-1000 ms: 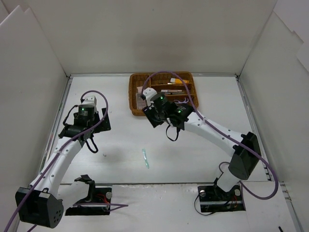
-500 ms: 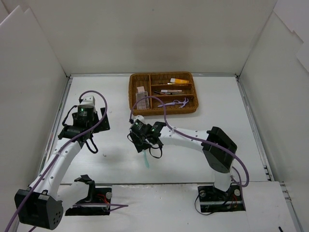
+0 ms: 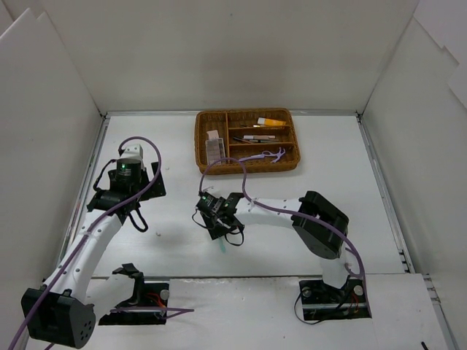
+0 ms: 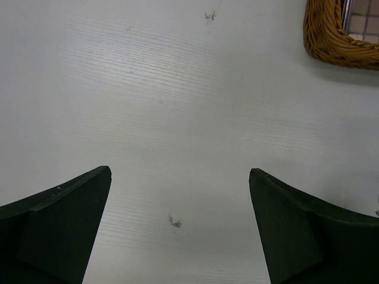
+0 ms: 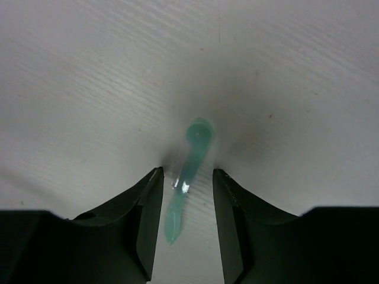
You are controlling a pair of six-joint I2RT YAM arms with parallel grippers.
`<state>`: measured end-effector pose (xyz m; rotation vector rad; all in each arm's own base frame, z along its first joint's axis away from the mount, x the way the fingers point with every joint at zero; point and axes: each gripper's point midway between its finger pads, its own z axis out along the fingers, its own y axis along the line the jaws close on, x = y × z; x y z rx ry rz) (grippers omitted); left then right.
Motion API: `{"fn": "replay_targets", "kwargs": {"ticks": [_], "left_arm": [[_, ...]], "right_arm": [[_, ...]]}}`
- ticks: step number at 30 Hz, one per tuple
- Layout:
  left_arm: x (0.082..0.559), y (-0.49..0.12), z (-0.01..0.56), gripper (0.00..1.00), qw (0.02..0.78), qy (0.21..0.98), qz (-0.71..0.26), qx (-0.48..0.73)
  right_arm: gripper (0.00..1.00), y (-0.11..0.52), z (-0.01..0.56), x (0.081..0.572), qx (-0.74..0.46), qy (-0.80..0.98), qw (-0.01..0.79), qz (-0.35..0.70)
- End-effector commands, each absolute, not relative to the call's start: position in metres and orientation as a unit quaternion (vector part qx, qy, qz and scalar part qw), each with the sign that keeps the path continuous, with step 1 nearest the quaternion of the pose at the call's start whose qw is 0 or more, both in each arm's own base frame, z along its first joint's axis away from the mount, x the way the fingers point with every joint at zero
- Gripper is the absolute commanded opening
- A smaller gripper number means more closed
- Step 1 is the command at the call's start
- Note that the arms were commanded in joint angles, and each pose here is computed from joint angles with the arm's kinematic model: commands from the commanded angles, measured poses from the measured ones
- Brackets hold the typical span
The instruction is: Organize the makeup
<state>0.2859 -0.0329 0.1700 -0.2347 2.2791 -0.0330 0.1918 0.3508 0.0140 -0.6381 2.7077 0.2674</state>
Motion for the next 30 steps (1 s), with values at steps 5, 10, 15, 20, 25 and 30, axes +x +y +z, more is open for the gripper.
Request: {"fn": "replay_targets", "kwargs": {"ticks": [5,10,15,20,25,30], "left_arm": [[0.294,-0.032,0.184,0.97,0.438,0.893,-0.019,-0.102],[0.293,-0.031,0.184,0.97,0.438,0.893,-0.016,-0.103],[0.294,-0.031,0.186,0.97,0.440,0.892,-0.016,-0.102],[0.293,-0.033,0.187,0.97,0.441,0.892,-0.021,-0.101],[0.293,-0.033,0.187,0.97,0.442,0.891,-0.023,-0.100],[0.292,-0.034,0.189,0.97,0.444,0.890,-0.025,-0.099]], "right_arm": [[0.31,0.347,-0.003,0.180,-0.216,0.961,0.155,0.081],[0.12,0.344,-0.012,0.181,-0.215,0.963,0.150,0.069],[0.00,0.337,0.003,0.201,-0.189,0.962,0.185,0.064],[0.00,0.312,0.057,0.243,-0.114,0.953,0.268,0.079],[0.00,0.273,0.128,0.290,0.033,0.927,0.357,0.110],[0.00,0.229,0.171,0.334,0.192,0.886,0.400,0.135]]}}
